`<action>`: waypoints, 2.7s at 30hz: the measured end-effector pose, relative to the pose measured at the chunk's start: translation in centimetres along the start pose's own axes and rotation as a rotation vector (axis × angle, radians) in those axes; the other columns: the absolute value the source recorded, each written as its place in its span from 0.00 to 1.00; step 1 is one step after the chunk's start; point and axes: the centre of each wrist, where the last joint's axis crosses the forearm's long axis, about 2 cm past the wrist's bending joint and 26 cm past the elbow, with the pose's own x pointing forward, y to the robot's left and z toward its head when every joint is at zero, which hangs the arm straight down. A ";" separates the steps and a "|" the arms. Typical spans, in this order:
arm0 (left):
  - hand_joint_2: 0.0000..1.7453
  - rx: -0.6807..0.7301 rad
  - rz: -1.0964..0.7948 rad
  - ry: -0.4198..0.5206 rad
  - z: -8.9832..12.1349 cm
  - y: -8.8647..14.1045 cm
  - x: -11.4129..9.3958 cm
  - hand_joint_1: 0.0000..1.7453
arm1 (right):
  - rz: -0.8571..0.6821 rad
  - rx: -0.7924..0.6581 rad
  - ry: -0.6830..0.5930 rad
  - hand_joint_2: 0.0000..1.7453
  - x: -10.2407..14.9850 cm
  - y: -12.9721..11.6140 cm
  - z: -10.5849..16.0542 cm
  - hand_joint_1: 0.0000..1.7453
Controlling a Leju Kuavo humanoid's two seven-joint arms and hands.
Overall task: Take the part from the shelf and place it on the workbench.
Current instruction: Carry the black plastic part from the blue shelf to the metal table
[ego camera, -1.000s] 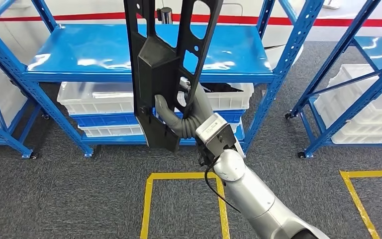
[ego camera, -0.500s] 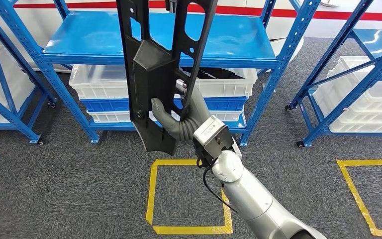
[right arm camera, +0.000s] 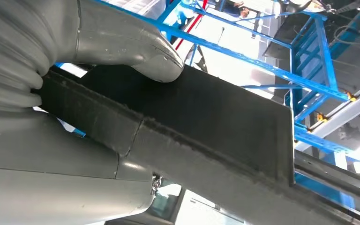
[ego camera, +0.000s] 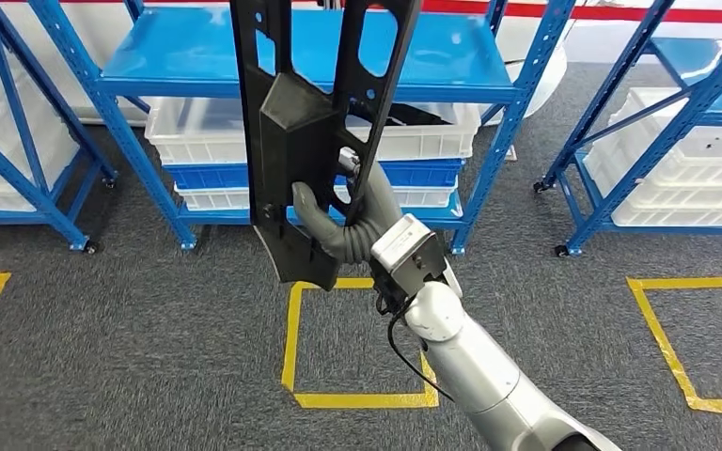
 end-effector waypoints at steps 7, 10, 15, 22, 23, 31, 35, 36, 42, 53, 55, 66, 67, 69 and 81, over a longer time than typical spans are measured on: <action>1.00 0.001 -0.001 0.001 0.0 0.0 0.0 0.00 | -0.008 -0.001 0.003 1.00 0.0 0.2 0.0 1.00; 1.00 0.000 0.000 -0.003 0.0 0.0 0.1 0.00 | -0.006 0.000 0.002 1.00 0.0 0.3 0.0 1.00; 1.00 0.001 -0.001 -0.009 -0.1 0.0 0.3 0.00 | -0.002 0.003 0.001 1.00 0.0 0.3 0.0 1.00; 1.00 0.008 0.000 -0.005 0.0 0.1 0.1 0.00 | 0.006 0.005 0.009 1.00 -0.2 0.1 0.3 1.00; 1.00 0.008 0.001 -0.004 0.0 0.1 0.1 0.00 | 0.007 0.005 0.010 1.00 -0.2 0.1 0.4 1.00; 1.00 0.010 0.006 -0.001 0.0 0.1 0.1 0.00 | 0.008 0.006 0.004 1.00 -0.1 0.1 0.2 1.00; 1.00 0.010 0.002 0.000 -0.1 0.1 0.1 0.00 | 0.007 0.007 0.004 1.00 -0.1 0.1 0.1 1.00; 1.00 0.009 0.002 0.000 -0.1 0.1 0.1 0.00 | 0.007 0.008 0.004 1.00 -0.1 0.1 0.1 1.00; 1.00 0.009 -0.002 -0.001 -0.1 0.2 0.1 0.00 | 0.009 0.012 0.004 1.00 -0.1 0.1 0.2 1.00; 1.00 0.011 -0.004 0.004 -0.1 0.2 0.1 0.00 | 0.057 0.031 -0.004 1.00 -0.2 0.1 0.4 1.00; 1.00 0.011 -0.002 0.005 -0.1 0.2 0.1 0.00 | 0.058 0.033 -0.003 1.00 -0.2 0.2 0.4 1.00; 1.00 0.009 0.002 -0.002 -0.1 0.0 0.3 0.00 | 0.079 0.048 -0.006 1.00 -0.3 0.1 0.5 1.00; 1.00 0.009 0.002 -0.003 -0.1 0.0 0.3 0.00 | 0.083 0.051 -0.005 1.00 -0.3 0.1 0.6 1.00; 1.00 0.008 0.001 -0.006 -0.1 0.0 0.4 0.00 | 0.089 0.055 -0.005 1.00 -0.3 0.1 0.6 1.00; 1.00 0.007 -0.001 0.001 0.0 0.0 0.0 0.00 | 0.088 0.059 -0.007 1.00 -0.3 0.3 0.6 1.00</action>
